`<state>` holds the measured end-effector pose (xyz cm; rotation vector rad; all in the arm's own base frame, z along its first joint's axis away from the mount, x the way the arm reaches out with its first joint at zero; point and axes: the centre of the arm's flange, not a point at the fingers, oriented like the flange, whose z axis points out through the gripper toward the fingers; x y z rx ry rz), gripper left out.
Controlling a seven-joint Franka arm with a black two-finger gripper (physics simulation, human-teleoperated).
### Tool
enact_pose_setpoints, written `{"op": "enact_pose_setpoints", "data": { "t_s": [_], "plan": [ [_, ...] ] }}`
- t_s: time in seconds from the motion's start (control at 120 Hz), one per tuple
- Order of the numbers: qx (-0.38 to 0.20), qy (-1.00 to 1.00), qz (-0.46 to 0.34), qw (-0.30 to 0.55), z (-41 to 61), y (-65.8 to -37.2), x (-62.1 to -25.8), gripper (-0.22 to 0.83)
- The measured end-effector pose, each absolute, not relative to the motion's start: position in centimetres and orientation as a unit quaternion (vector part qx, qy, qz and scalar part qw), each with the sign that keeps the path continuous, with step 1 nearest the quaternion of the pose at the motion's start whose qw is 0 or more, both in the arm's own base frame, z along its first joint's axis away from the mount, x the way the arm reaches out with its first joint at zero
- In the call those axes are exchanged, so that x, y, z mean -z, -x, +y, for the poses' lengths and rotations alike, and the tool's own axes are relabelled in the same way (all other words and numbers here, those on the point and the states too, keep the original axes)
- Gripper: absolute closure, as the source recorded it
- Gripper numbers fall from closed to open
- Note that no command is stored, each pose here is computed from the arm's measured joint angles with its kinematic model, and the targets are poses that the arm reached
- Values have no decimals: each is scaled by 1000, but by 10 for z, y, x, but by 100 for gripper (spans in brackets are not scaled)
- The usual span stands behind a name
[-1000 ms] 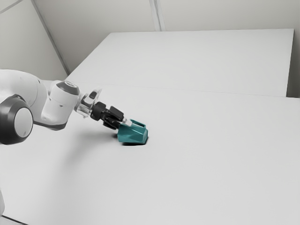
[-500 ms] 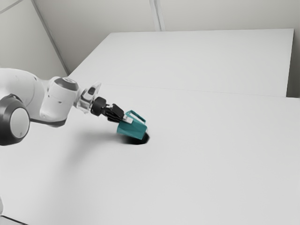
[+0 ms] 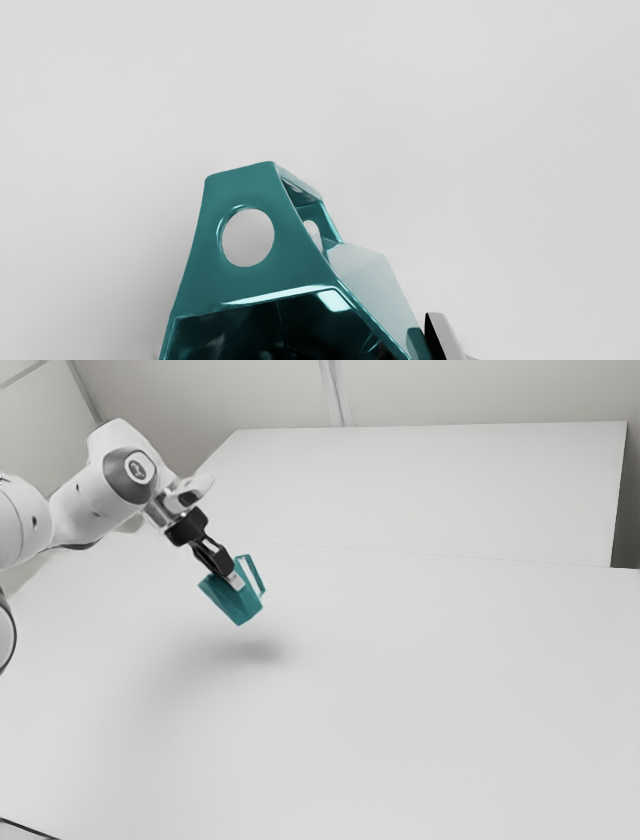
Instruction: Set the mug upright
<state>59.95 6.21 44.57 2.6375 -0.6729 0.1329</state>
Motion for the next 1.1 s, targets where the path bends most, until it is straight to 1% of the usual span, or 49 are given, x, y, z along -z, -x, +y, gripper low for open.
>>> {"op": "enact_pose_setpoints", "data": {
  "t_s": [0.075,0.167,0.233,0.342,0.4,0.575,0.733,0.942,1.1],
  "plan": [
    [-32,-955,-259,142,48,-605,-456,78],
    [-20,-962,-261,76,41,-609,-459,78],
    [-19,-967,-249,45,43,-610,-453,78],
    [-21,-974,-226,17,43,-606,-435,78],
    [-29,-975,-219,8,34,-607,-431,78],
    [-39,-982,-185,-2,22,-601,-399,78],
    [-49,-987,-151,-5,22,-603,-386,78],
    [-38,-993,-115,-4,21,-608,-357,78],
    [-32,-995,-95,-3,20,-609,-345,78]
  ]
}}
